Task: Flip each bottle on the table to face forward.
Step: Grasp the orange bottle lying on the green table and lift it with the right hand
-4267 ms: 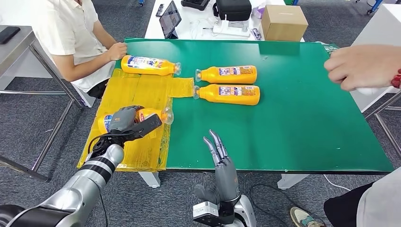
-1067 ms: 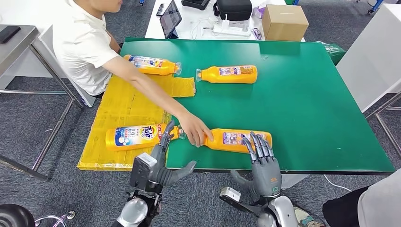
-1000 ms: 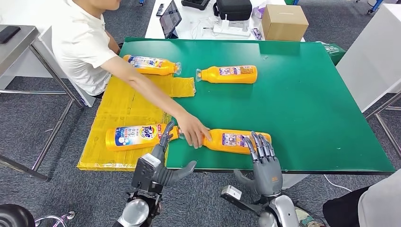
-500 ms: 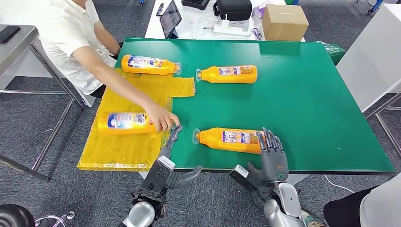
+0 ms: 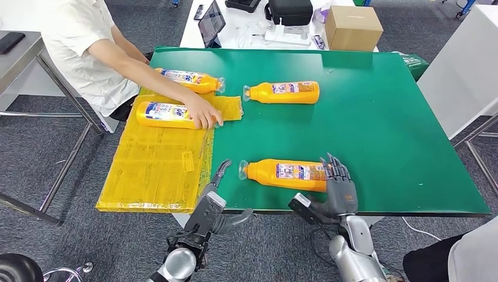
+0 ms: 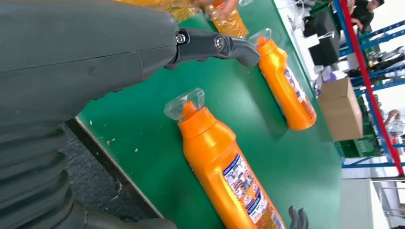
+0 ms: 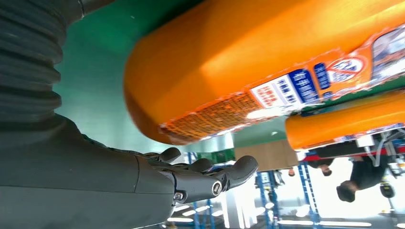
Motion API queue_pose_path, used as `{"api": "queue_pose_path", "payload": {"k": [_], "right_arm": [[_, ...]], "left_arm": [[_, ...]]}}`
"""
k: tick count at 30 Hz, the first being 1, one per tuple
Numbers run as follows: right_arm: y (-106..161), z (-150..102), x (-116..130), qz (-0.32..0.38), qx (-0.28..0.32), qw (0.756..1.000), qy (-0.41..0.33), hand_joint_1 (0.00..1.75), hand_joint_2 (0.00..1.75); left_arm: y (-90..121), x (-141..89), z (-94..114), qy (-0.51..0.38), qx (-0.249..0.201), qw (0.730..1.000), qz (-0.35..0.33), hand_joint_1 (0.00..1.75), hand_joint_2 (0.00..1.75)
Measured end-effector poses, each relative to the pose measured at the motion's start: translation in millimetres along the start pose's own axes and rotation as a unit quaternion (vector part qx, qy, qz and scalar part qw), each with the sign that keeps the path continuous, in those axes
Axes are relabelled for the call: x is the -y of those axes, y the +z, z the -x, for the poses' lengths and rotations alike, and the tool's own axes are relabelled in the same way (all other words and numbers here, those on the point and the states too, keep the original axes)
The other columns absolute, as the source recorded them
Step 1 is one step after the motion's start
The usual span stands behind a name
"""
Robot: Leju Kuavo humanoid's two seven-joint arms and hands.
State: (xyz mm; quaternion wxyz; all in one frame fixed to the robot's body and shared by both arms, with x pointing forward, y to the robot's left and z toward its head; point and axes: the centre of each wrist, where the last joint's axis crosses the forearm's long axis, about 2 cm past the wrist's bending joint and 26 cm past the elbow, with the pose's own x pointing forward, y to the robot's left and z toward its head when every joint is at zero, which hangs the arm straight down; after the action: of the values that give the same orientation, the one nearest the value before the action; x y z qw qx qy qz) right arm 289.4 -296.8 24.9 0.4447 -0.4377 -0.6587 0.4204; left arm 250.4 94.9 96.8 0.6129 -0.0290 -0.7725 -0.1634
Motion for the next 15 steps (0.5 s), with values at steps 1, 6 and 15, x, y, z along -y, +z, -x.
{"api": "queue_pose_path", "payload": {"k": [1,6,15], "right_arm": [[-2,0,0,-0.002,0.001,1.0,0.002,0.0,1.75],[-10,0,0,-0.01,0.004,1.0,0.006,0.0,1.75],[-19,1,-2,-0.016,-0.001,1.0,-0.007,0.0,1.75]], "left_arm": [[-1,0,1,0.0,-0.001,1.0,0.001,0.0,1.75],[-1,3,2,0.0,-0.003,1.0,0.006,0.0,1.75],[-6,5,2,0.0,-0.003,1.0,0.012,0.0,1.75]]}}
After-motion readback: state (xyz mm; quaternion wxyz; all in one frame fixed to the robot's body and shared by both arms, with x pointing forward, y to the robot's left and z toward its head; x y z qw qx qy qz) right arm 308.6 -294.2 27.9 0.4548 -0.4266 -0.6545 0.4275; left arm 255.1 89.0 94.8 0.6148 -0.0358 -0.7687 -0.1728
